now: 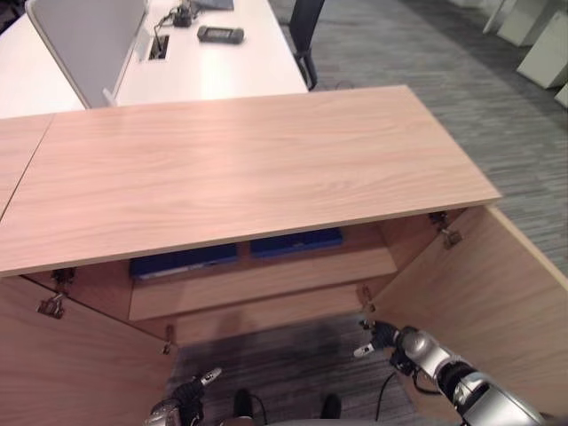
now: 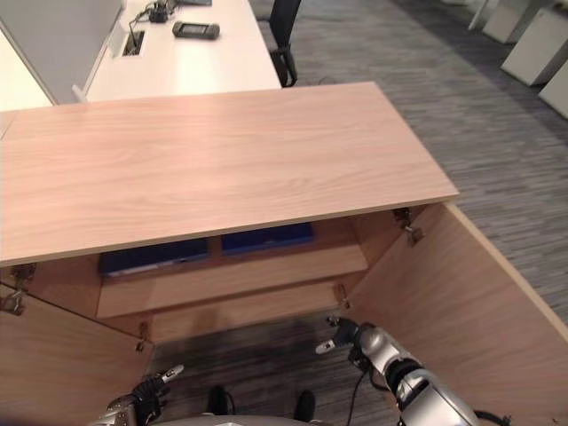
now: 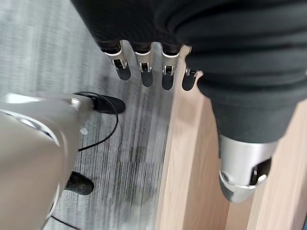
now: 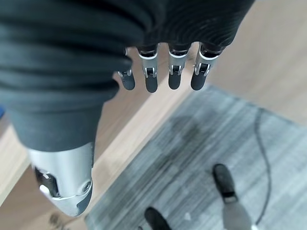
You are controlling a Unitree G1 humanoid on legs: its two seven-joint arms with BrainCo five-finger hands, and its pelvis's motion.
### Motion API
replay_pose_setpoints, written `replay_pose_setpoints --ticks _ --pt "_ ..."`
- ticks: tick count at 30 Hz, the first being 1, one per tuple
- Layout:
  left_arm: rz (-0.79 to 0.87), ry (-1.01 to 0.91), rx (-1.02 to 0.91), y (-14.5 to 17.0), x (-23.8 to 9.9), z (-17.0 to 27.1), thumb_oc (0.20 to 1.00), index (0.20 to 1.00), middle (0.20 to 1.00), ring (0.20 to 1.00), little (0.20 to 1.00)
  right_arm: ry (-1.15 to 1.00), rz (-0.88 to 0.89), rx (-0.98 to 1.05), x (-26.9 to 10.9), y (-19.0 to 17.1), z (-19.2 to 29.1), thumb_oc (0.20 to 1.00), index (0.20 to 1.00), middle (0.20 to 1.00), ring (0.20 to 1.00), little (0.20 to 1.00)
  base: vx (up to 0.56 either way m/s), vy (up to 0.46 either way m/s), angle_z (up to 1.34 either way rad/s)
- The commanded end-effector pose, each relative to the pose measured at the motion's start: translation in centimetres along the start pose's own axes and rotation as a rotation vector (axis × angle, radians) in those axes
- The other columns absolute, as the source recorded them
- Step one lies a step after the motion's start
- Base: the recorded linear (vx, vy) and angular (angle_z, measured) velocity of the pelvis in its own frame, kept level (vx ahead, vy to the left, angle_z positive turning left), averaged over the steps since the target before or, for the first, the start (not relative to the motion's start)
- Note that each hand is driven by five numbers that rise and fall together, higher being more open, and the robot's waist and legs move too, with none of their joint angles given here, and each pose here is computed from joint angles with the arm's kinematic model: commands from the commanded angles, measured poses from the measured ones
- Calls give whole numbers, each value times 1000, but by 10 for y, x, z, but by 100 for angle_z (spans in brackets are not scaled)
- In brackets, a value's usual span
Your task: Put the empty folder in the office cabinet
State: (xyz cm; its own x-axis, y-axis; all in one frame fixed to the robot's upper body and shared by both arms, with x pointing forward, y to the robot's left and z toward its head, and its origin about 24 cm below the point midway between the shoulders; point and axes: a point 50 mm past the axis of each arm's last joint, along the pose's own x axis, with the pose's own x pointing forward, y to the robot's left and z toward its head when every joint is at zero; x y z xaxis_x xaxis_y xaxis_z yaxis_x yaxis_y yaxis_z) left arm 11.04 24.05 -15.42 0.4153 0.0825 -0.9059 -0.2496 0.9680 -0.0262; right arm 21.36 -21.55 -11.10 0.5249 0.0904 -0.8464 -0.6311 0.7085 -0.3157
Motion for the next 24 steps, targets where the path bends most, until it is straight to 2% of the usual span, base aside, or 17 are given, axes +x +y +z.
replay_pose_setpoints --ticks 1,6,9,13,24 --pt "11 35 61 -3 1 -4 1000 1000 1000 1000 1000 -84 -53 98 6 -4 28 1000 1000 1000 1000 1000 116 -94 -12" --pt "28 67 94 -2 0 -14 1000 1000 1000 1000 1000 -12 -37 215 6 27 -3 1000 1000 1000 1000 1000 51 -81 -22" --pt "42 60 86 1 0 -14 1000 1000 1000 1000 1000 -12 -26 258 7 36 -3 1000 1000 1000 1000 1000 -77 -130 -22" --pt "32 83 33 -4 -2 -27 1000 1000 1000 1000 1000 21 -14 353 4 47 -19 1000 1000 1000 1000 1000 -83 -5 -91" --pt "16 44 60 -5 1 -13 1000 1000 1000 1000 1000 266 -37 528 -16 68 -89 1000 1000 1000 1000 1000 -88 190 -43"
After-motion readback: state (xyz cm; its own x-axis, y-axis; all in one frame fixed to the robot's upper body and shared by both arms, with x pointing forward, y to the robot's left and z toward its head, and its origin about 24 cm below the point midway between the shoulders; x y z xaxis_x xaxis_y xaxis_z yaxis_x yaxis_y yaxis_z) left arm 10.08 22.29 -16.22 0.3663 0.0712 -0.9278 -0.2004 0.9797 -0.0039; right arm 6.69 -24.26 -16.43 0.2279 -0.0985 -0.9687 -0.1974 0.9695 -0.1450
